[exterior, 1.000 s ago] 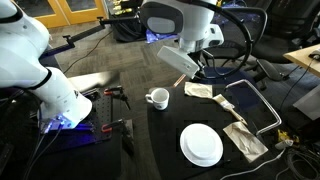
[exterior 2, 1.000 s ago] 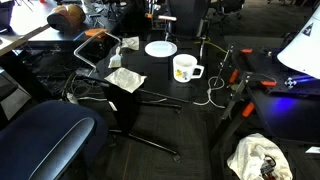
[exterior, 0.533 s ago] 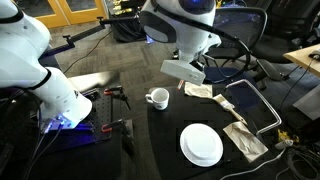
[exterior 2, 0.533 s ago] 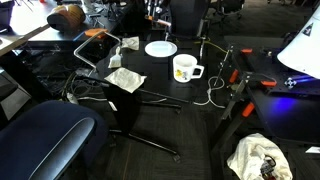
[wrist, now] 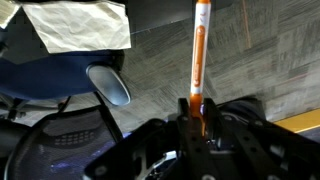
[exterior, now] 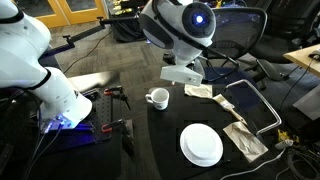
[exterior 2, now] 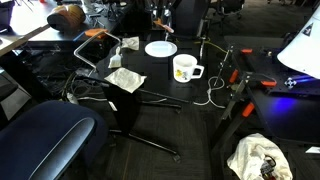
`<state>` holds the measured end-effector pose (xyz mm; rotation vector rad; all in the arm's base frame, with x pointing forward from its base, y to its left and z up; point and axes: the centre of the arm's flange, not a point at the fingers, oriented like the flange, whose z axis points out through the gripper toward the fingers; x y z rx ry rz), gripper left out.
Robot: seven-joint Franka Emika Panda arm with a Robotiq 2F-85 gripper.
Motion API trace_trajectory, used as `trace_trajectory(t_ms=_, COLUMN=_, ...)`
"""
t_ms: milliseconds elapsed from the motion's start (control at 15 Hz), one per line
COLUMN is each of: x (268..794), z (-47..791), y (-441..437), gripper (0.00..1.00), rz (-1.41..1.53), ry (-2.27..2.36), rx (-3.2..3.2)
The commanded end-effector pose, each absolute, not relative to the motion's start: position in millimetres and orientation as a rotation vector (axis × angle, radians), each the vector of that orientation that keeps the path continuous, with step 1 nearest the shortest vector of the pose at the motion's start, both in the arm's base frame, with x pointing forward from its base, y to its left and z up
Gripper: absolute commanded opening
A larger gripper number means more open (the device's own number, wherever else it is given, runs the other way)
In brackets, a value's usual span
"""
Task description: Put the marker in the mug
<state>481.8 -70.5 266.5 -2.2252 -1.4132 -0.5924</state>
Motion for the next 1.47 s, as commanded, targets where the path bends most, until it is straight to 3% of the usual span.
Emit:
trace_trajectory(t_ms=0, x=468.4, z=270.2, y=-72.6, gripper=0.05, rz=-0.622, ry=-1.482, rx=-2.079)
trace_trajectory(t_ms=1400, x=440.1, z=187.4, y=-88.7, gripper=0.05, rz=-0.734, ry=-1.525, rx=-1.674)
